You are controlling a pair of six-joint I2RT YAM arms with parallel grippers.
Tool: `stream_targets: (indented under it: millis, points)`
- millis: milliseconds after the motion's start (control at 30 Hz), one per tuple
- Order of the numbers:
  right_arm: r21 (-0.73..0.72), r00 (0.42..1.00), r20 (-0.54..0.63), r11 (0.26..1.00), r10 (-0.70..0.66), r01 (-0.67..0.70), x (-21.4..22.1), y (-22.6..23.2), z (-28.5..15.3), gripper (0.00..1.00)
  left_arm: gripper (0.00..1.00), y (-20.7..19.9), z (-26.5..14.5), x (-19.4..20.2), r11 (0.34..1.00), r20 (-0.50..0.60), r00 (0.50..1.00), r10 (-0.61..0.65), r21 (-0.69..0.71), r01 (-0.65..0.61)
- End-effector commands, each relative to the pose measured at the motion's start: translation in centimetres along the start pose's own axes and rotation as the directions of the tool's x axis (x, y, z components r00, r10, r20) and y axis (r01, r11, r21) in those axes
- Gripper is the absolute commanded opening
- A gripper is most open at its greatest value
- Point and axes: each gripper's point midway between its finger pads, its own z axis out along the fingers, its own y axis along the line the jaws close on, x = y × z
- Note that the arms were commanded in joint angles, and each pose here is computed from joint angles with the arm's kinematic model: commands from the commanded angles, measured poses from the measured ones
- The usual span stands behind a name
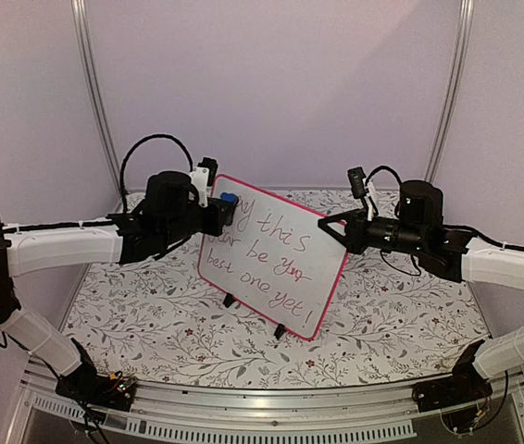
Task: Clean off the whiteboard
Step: Erase the center of the whiteboard.
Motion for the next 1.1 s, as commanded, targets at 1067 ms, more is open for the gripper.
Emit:
stream_targets:
  millis: [1067]
  points:
    - [-0.11,0.983,-0.178,0.994,-0.041,0.022,5.3,2.1,0.4,0.0,0.14,0.0,0.1,3.3,1.0,-0.047,0.999,-0.015,-0.002,0.014]
